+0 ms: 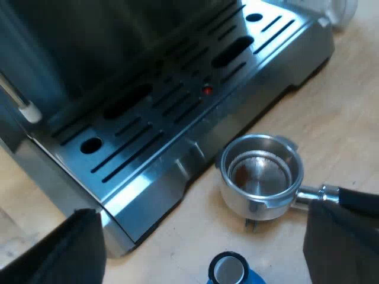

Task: Grind coffee beans and then tamp

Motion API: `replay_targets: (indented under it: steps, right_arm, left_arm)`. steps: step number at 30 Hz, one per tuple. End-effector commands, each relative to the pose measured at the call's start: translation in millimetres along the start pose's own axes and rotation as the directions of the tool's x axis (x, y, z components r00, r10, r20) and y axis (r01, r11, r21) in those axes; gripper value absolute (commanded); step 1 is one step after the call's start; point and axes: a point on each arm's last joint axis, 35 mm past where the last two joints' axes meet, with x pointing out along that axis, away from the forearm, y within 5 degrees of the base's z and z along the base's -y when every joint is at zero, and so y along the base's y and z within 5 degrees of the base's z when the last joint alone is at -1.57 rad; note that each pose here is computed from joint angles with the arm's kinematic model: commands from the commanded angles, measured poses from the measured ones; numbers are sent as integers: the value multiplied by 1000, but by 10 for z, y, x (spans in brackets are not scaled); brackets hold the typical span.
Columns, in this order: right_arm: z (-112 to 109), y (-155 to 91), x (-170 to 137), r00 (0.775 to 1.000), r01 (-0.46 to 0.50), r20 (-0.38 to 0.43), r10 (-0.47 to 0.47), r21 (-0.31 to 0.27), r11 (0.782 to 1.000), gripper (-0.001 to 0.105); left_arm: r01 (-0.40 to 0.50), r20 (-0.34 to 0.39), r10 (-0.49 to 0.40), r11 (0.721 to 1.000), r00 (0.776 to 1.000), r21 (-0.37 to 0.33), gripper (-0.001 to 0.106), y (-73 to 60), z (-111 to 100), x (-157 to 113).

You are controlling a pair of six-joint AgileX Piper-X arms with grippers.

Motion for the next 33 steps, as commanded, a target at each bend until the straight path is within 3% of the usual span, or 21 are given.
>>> replay_targets:
  steps: [1,9,15,23,33]
  right_arm:
    - [174,17,16,999,-50,-11,51,24,998,61]
    - [591,14,-15,984,-122,-132,122,6,993,61]
    - [917,-28,-81,983,-122,-140,121,7,993,61]
    - [1114,-367,-105,965,-75,-244,92,79,994,61]
    - [1080,-987,-147,934,12,-348,77,245,969,61]
  left_arm:
    - [3,13,-3,1000,1000,-13,70,-21,98,-107]
    - [3,23,-3,1000,1000,-11,70,-51,361,-292]
    - [1,93,0,1000,996,-11,69,-75,633,-454]
    - [-14,158,13,1000,987,3,69,-93,838,-589]
    - [-147,203,147,989,968,-14,69,-43,899,-612]
